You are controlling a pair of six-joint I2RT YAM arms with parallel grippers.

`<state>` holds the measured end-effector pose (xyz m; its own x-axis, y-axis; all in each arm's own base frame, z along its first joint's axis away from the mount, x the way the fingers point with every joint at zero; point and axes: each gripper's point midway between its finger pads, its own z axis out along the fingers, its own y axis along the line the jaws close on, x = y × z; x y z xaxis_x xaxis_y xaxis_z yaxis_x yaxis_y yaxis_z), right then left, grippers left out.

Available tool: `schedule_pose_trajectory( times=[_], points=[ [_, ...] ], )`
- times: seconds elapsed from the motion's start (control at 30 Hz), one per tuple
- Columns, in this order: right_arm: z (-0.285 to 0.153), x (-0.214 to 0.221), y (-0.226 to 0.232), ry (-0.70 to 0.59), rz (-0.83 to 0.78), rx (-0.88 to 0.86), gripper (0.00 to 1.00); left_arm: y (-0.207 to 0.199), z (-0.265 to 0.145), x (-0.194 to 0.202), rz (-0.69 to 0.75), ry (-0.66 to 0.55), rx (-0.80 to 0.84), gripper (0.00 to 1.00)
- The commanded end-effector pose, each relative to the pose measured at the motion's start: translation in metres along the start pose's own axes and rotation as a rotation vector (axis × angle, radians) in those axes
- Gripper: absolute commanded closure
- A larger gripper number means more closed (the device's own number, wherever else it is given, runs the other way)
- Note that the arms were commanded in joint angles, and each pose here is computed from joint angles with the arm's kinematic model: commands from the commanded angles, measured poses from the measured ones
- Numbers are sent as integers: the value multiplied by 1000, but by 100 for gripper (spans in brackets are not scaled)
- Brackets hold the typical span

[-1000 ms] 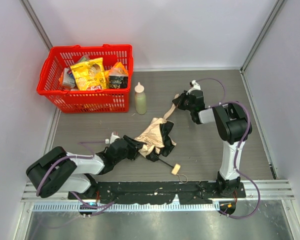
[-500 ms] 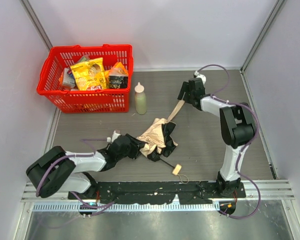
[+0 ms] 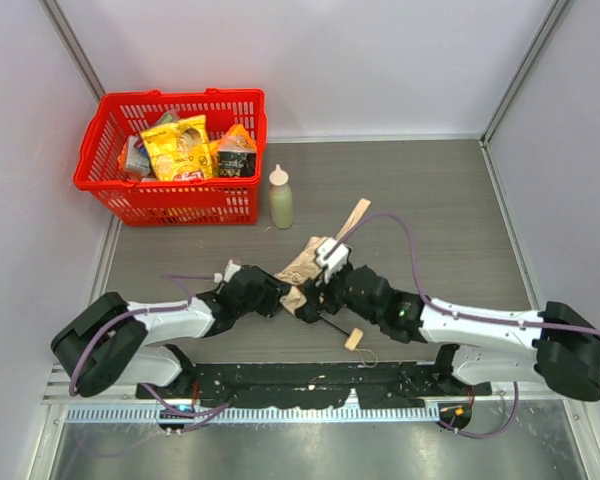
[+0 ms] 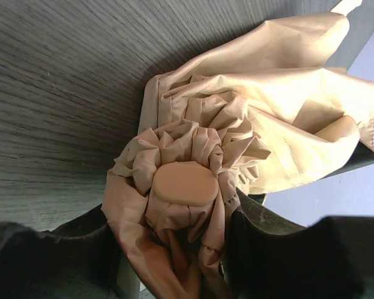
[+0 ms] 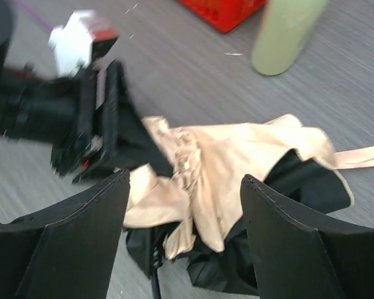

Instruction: Put away the umbrella

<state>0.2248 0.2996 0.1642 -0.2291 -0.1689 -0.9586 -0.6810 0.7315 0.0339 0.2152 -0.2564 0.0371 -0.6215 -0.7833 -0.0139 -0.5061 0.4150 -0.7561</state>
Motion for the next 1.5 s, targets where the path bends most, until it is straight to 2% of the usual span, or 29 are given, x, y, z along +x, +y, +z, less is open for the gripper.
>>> schedule_pose_trajectory(
  times=[0.0,0.1,0.27,0.37,0.53,0.6,0.77,0.8,0.83,0.87,0.9,0.93,0.97,1.03,1.1,1.27,1.3,1.33,1.37,1.47],
  points=[
    [-10,-14,38,-138,-153,-50,24,50,-5,-3,44,-6,-202,100],
    [-5,-4,52,-122,-214,-47,23,50,-7,-7,45,-30,-212,100],
    [23,35,57,-8,-300,-15,22,57,-9,-6,42,-26,-253,100],
    [32,56,44,57,-313,78,22,57,-9,-6,42,-26,-266,100],
    [38,93,36,135,-310,120,25,55,-8,-7,35,-32,-274,100],
    [40,109,34,176,-315,135,30,55,-8,-6,38,-32,-288,100],
    [46,156,23,301,-232,152,55,55,-6,-7,26,-41,-299,100],
    [46,161,23,314,-218,147,66,56,-6,-8,26,-45,-301,100],
    [44,167,22,331,-204,145,70,56,-7,-9,27,-47,-300,100],
    [41,174,22,346,-193,133,81,56,-7,-10,27,-54,-300,100],
    [42,176,21,352,-170,130,85,55,-7,-11,29,-60,-294,100],
    [40,182,23,372,-153,105,95,54,-6,-12,30,-65,-285,100],
    [40,185,20,384,-124,104,99,52,-6,-13,34,-69,-275,100],
    [38,193,19,413,-70,66,99,46,-4,-15,46,-77,-248,98],
    [35,197,22,435,13,7,99,38,-2,-18,68,-91,-213,82],
    [24,199,27,464,254,-141,99,19,-5,-28,85,-126,-81,35],
    [17,205,32,490,283,-181,99,18,-6,-29,94,-128,-72,23],
    [19,204,26,488,325,-175,99,17,-7,-31,100,-132,-61,15],
    [14,210,33,521,358,-223,99,13,-9,-32,112,-134,-35,1],
    [15,216,26,557,518,-244,99,6,-14,-33,133,-137,10,0]
  ],
)
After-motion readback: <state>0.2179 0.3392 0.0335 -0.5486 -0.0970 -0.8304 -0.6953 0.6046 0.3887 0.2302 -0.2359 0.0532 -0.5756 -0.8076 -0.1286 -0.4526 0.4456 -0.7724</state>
